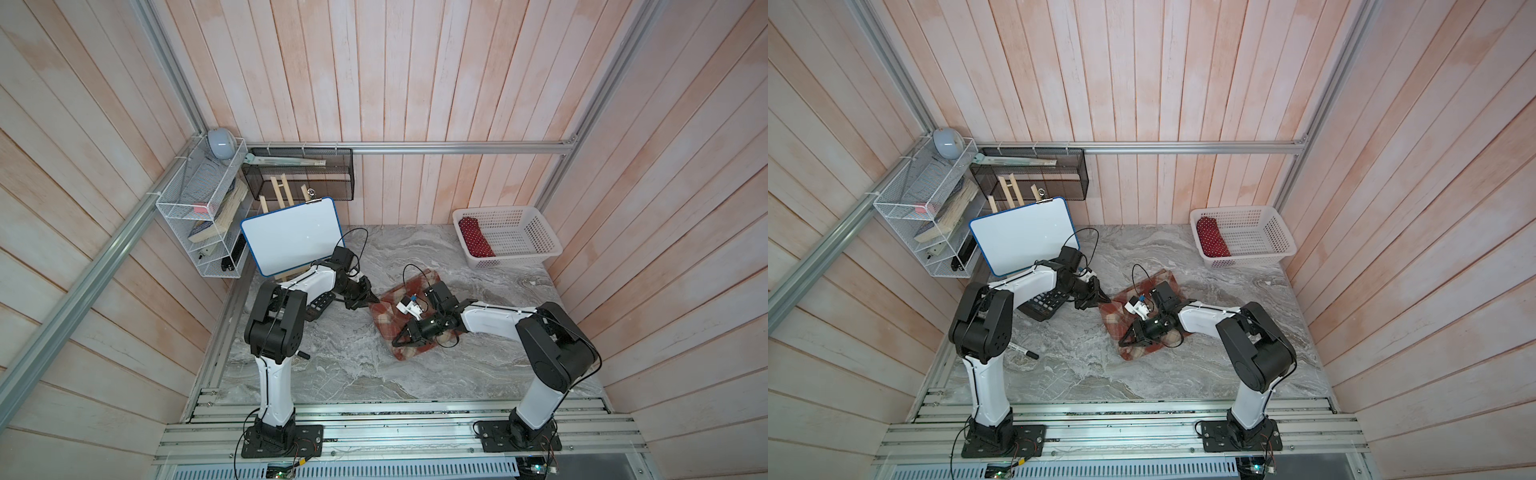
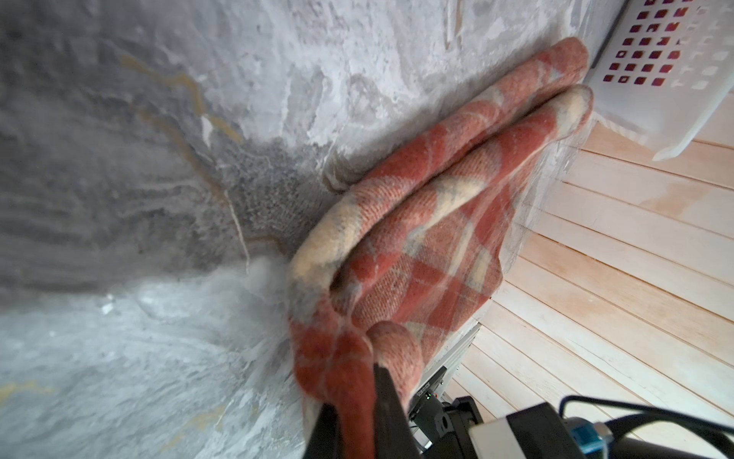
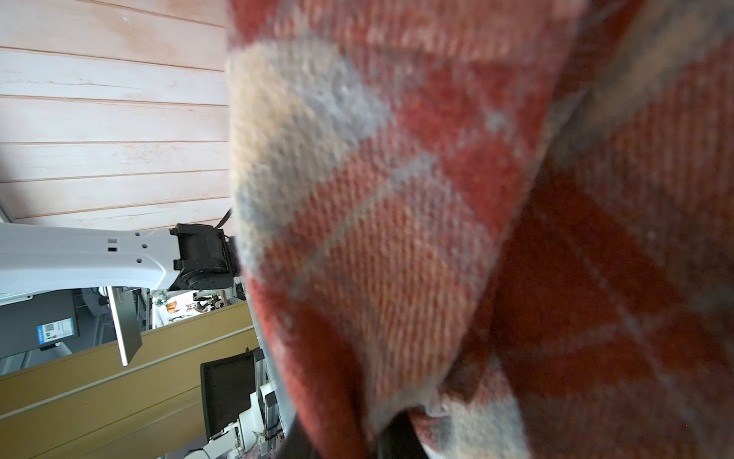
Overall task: Roll up the skirts
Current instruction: Roll the skirt at the center of the board.
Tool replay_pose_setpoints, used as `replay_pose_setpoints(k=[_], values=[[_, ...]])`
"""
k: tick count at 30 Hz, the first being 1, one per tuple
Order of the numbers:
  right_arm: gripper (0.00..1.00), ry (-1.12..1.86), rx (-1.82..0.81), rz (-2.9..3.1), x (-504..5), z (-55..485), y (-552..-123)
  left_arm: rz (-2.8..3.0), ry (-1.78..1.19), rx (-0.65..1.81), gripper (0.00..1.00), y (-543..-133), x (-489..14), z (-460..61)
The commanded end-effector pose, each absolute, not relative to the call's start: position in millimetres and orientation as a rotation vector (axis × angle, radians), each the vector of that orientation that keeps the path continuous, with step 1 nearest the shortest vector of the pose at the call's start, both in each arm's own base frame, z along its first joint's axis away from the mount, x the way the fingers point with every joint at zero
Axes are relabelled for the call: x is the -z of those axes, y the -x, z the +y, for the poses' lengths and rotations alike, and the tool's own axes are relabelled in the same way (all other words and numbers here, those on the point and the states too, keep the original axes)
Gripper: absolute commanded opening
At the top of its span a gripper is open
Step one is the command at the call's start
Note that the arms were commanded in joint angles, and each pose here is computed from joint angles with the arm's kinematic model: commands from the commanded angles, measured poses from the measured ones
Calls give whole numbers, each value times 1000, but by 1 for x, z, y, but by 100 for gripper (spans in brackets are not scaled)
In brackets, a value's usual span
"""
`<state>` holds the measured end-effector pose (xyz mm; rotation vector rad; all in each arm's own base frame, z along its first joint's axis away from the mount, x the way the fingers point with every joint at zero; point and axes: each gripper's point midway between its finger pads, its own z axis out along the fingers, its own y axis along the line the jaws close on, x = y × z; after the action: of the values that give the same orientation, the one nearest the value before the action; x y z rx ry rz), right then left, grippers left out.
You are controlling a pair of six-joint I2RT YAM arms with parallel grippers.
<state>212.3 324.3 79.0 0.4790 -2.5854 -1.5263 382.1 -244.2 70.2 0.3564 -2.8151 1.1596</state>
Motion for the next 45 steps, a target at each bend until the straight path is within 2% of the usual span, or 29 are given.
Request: replay_pose_setpoints(k=[1, 13, 15, 16, 19, 20, 21, 22, 29, 37, 41, 45], values=[[4, -402, 1549, -2484, -80, 322, -199, -2836, -341, -1084, 0, -386, -75, -241], [4, -295, 1618, -2404, -84, 311, -198, -2859, -285, -953, 0, -387, -72, -249], [5, -279, 1634, -2391, -83, 310, -198, -2899, -292, -948, 21, -393, -75, -247], [5, -271, 1638, -2389, -82, 309, -199, -2921, -297, -956, 28, -396, -77, -246], [5, -252, 1640, -2386, -78, 307, -200, -2944, -338, -986, 69, -401, -81, -246], [5, -245, 1648, -2363, -77, 306, -198, -2947, -350, -988, 90, -401, -81, -246], [5, -240, 1658, -2349, -78, 306, -198, -2947, -360, -989, 97, -402, -82, -246], [5, -234, 1661, -2346, -77, 305, -198, -2951, -366, -993, 100, -402, -82, -246], [5, -173, 1712, -2320, -80, 296, -207, -3038, -353, -1032, 100, -407, -102, -242], [4, -88, 1747, -2291, -77, 286, -213, -3088, -356, -1227, 100, -404, -130, -246], [4, -58, 1739, -2306, -73, 284, -215, -3063, -305, -1194, 100, -397, -119, -248], [4, 3, 1719, -2326, -66, 278, -220, -3025, -262, -1131, 91, -382, -103, -252]])
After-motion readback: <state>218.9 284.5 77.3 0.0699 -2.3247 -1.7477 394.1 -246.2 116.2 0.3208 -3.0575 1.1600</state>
